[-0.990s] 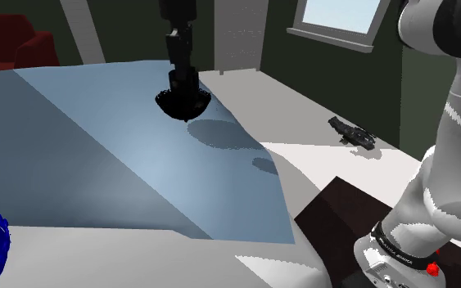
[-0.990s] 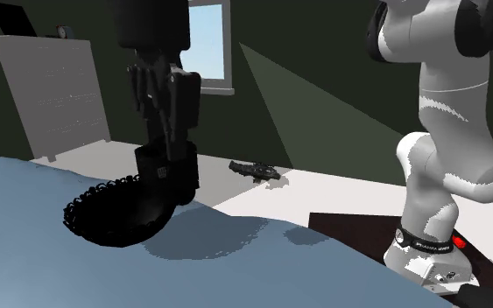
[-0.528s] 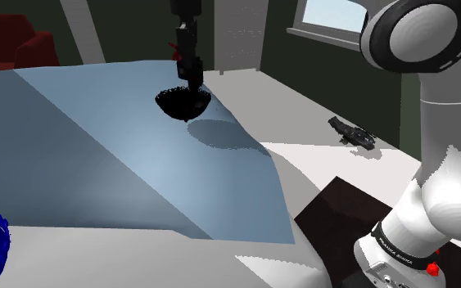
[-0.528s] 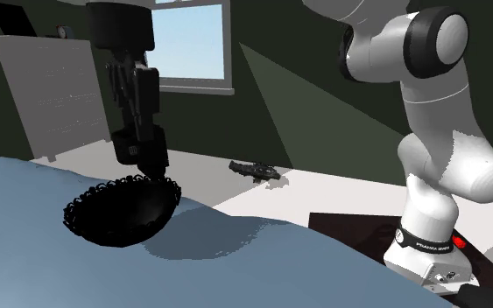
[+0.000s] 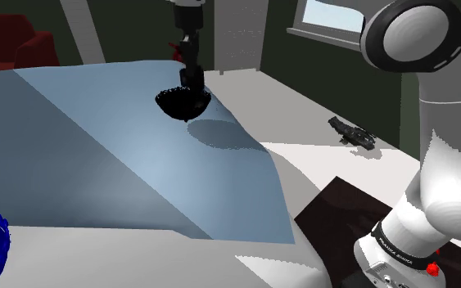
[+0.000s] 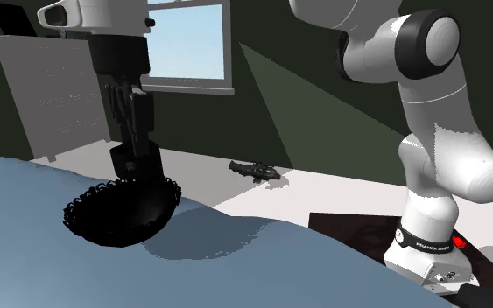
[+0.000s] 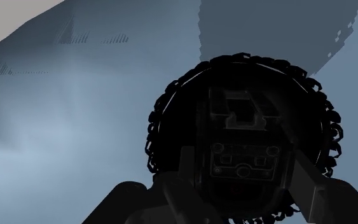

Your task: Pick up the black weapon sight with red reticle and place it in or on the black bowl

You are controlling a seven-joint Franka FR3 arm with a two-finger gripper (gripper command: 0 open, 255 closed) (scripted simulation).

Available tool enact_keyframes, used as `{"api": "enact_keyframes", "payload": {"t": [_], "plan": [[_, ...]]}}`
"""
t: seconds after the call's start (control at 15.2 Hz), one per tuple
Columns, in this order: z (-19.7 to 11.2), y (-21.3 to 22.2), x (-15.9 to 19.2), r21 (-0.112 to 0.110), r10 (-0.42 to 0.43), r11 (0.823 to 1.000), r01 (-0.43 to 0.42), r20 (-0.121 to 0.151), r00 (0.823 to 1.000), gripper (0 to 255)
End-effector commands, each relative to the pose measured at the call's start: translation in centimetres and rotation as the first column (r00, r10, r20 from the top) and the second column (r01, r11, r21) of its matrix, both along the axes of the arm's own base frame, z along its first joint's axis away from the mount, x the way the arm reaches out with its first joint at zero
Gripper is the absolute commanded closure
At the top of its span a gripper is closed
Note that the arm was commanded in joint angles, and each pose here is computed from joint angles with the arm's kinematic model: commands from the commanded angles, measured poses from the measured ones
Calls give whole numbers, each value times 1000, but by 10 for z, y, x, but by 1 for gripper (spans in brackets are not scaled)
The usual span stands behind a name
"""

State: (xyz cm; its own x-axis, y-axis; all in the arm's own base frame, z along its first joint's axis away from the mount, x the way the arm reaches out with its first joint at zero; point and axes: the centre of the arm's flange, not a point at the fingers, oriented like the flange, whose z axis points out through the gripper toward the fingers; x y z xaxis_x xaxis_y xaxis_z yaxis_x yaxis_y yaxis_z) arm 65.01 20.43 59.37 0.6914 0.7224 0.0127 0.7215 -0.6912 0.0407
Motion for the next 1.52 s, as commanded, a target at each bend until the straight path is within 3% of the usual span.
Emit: {"api": "enact_keyframes", "payload": {"t": [0.0, 0.46, 0.92, 0.99, 1.32, 1.45], "plan": [[-9, 0, 0, 0, 0, 1000, 0, 1, 1000, 255], [-44, 0, 0, 0, 0, 1000, 0, 1, 1000, 255], [-44, 0, 0, 0, 0, 1000, 0, 1, 1000, 255], [-44, 0, 0, 0, 0, 1000, 0, 1, 1000, 0], [-44, 0, 0, 0, 0, 1000, 0, 1, 1000, 0], [-18, 1, -1, 0, 0, 1000, 0, 1, 1000, 0]]}}
